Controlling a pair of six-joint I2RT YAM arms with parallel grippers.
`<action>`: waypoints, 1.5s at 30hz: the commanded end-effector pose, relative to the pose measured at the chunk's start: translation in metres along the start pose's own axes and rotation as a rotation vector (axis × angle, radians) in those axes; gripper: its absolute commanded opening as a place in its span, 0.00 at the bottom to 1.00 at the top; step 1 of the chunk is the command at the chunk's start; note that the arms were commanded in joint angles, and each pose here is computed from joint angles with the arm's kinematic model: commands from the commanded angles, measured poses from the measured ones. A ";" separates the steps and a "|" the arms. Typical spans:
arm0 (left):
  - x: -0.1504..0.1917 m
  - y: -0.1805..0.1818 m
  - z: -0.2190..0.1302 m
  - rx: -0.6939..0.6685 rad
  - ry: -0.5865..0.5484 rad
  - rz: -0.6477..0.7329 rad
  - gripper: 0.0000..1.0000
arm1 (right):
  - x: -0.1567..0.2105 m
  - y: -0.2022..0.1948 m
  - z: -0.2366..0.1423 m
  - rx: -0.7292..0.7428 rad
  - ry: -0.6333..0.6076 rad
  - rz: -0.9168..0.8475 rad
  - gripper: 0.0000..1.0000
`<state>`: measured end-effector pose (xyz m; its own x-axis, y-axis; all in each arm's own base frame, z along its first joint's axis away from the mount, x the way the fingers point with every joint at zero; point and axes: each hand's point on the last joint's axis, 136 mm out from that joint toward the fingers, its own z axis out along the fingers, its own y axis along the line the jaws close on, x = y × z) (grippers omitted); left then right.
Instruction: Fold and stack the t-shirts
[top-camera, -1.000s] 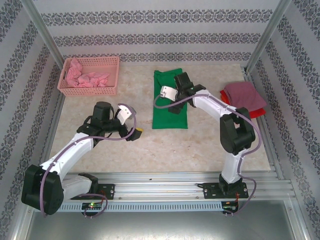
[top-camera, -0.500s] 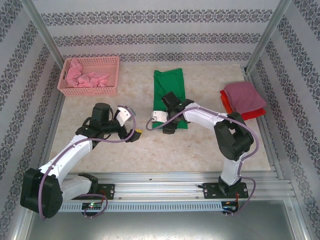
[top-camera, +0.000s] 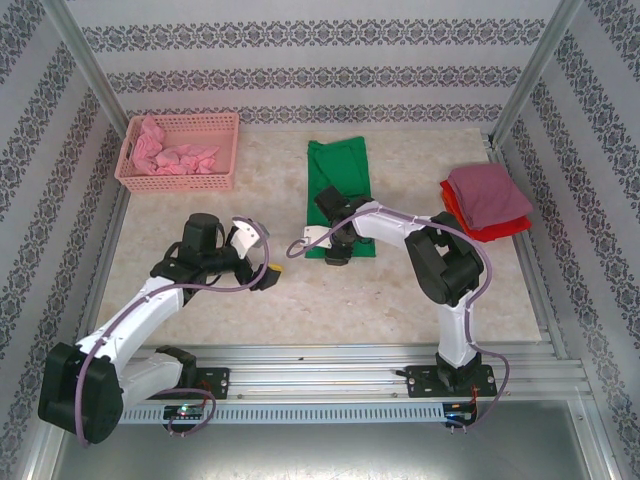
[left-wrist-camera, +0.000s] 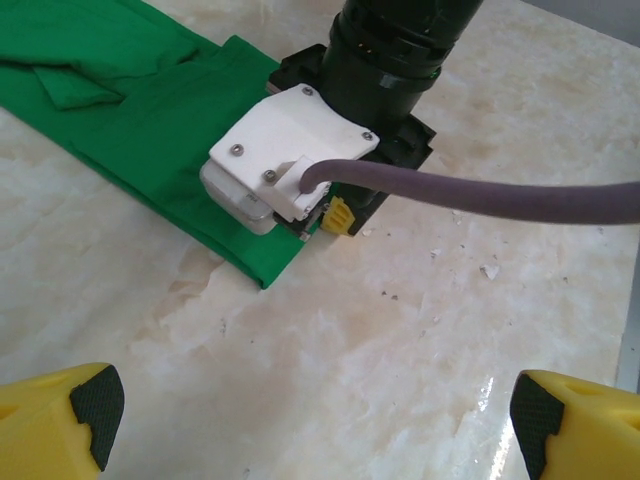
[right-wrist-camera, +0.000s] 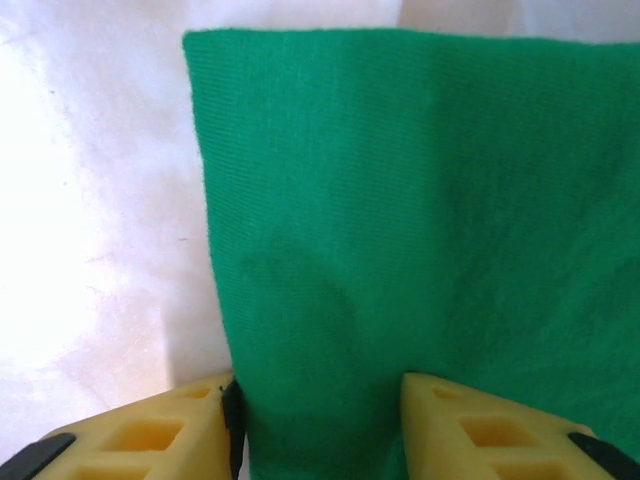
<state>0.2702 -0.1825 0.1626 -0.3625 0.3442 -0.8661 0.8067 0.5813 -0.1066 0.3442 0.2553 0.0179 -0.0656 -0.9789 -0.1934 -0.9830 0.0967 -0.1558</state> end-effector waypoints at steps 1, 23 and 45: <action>-0.019 0.009 -0.006 -0.059 -0.124 -0.033 1.00 | 0.016 0.009 0.006 -0.021 0.077 -0.015 0.36; 0.013 0.107 0.010 -0.426 -0.193 -1.038 1.00 | 0.012 0.105 -0.045 -0.061 0.013 0.027 0.00; 0.004 0.107 0.180 -0.182 0.053 -1.207 0.59 | 0.003 0.161 -0.133 -0.121 -0.059 -0.018 0.00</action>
<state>0.4323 -0.2305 0.0582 -0.8381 -0.4810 -0.2573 -0.1647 0.6729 -0.7211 0.1691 0.2414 0.0993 -0.0582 -0.9752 -0.2136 -0.9965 0.0697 -0.0468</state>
